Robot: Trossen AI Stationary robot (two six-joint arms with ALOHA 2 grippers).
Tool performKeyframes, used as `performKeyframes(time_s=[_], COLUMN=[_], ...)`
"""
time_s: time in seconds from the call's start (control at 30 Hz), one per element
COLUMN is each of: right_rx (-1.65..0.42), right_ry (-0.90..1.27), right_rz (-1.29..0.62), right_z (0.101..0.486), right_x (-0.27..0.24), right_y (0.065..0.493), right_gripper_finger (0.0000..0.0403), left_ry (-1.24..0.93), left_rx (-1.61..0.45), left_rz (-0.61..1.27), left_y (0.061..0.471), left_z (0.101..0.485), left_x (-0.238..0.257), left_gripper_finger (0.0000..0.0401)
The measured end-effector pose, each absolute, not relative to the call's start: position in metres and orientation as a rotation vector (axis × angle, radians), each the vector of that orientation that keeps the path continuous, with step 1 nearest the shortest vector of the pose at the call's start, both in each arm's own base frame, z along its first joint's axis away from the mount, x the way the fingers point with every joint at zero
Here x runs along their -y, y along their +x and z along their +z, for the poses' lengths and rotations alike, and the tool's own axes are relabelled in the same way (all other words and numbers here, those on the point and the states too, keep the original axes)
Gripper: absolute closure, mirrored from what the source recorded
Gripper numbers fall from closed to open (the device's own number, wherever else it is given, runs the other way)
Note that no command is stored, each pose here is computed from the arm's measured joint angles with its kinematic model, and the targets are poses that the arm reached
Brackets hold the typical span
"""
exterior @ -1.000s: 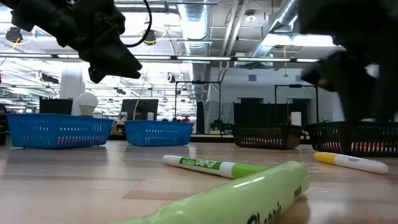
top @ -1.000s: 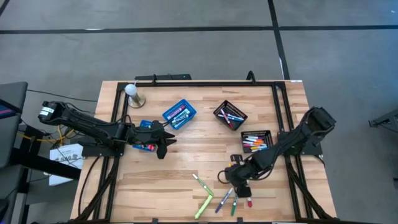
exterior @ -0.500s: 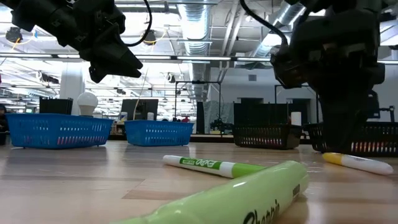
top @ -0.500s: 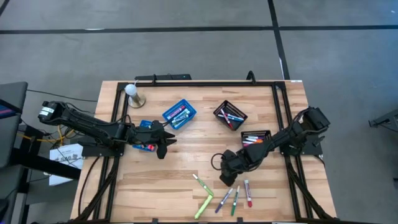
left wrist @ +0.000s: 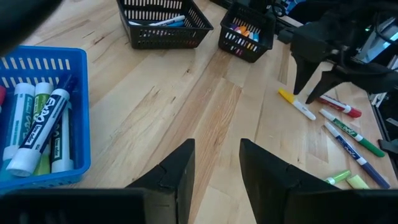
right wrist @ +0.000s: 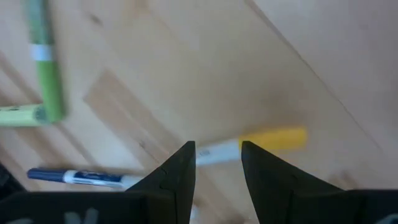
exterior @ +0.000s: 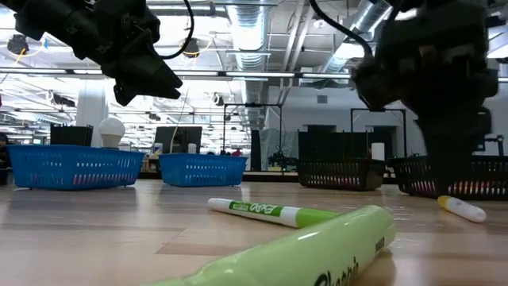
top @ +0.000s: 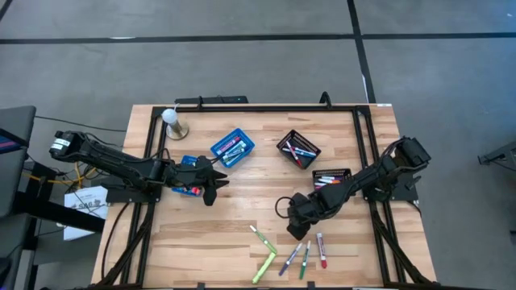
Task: Pick & Place Markers
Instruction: Put the yellow highlighter pen into the left blue bin
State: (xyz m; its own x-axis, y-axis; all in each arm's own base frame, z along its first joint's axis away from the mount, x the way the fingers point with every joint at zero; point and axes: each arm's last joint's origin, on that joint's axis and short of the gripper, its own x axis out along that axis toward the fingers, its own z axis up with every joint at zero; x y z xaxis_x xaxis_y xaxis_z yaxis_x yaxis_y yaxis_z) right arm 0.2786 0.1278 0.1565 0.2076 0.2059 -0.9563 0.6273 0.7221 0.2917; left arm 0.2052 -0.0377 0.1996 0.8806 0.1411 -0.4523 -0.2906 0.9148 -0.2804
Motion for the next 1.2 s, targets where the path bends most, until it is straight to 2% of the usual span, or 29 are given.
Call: performKeyframes(time_s=[0.2, 0.43, 0.9, 1.2], right_rx=[-1.458, -1.378, -1.408, -1.47], right_ry=[0.845, 0.854, 0.861, 0.731], right_rz=[-0.515, -0.531, -0.607, -0.472], right_z=[0.15, 0.15, 0.14, 0.124], right_x=[-0.132, -0.127, -0.122, -0.115], right_y=[0.266, 0.273, 0.275, 0.286], right_gripper_finger=[0.0281, 0.0281, 0.0281, 0.0286], left_ry=[-0.351, -0.351, -0.35, -0.351], left_rx=[-0.44, -0.44, -0.44, -0.44], left_rz=[0.23, 0.23, 0.229, 0.229], left_y=[0.205, 0.205, 0.205, 0.205], left_z=[0.2, 0.2, 0.2, 0.2], left_x=[0.038, 0.038, 0.038, 0.038], left_gripper_finger=[0.028, 0.028, 0.028, 0.028])
